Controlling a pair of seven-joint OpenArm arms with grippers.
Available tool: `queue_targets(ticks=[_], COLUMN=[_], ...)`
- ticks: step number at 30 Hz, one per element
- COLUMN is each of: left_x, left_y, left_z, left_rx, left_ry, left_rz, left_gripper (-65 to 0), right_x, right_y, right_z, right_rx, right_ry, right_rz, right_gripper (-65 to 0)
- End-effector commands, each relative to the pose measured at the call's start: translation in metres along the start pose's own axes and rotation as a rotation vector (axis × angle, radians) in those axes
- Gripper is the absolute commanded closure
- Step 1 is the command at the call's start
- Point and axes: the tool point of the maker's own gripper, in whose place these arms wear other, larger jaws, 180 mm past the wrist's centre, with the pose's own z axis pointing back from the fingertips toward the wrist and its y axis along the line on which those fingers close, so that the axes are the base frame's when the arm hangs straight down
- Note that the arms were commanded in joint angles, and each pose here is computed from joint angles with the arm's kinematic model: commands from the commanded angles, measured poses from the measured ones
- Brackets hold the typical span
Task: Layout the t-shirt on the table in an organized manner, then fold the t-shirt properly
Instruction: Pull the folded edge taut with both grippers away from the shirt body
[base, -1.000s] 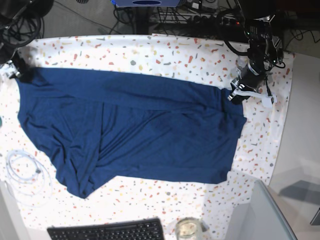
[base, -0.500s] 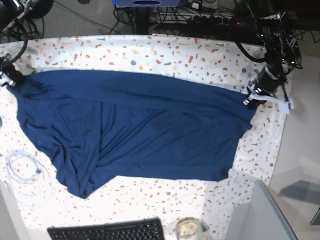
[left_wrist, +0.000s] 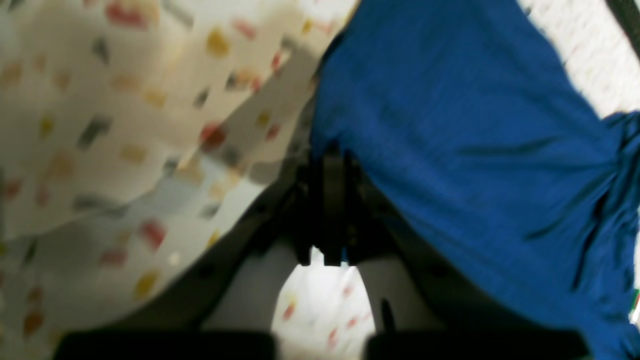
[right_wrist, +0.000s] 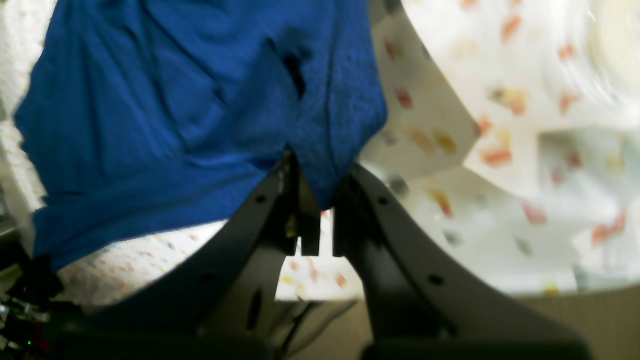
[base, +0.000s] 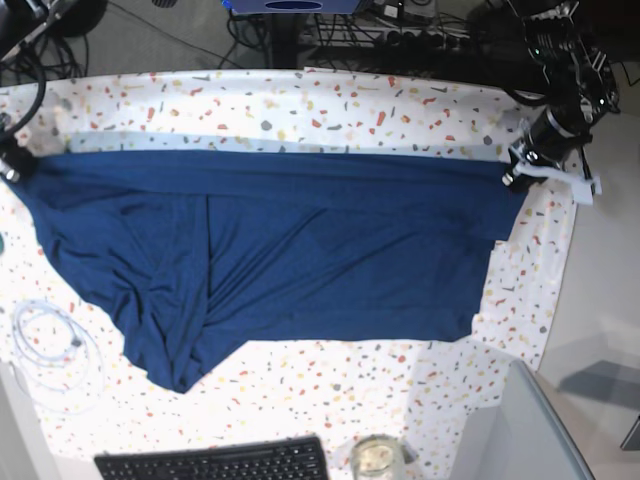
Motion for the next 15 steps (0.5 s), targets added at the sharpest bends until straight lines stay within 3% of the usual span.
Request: queue_targets(ticks=[1,5,10,15], left_x=[0.008,-0.004,-0.004,-0.017], left_y=[0.004,0.016,0.024,0.034], left_z=[0.005,0.010,0.015,0.016], left_rx=[0.005,0.032,0.051,0.070], left_ry=[-0.029,-0.006,-0.068,-0.038], left_rz=[-0.011,-0.007,-0.014,0.004], left_gripper=[0.0,0.0,0.0,0.0], right_x=[0.008,-0.005,-0.025,-0.030], right_y=[-0.004,-0.016,-0.030,-0.032], right_z=[0.007,0.007,-0.002,-0.001], right_rx=[-0.011,-0.030,-0.032,-0.037], right_ry=[-0.023,-0.019,0.009,0.020], right_rz=[0.011,-0.008,-0.060,-0.064], right_gripper=[0.0,0.0,0.0,0.0])
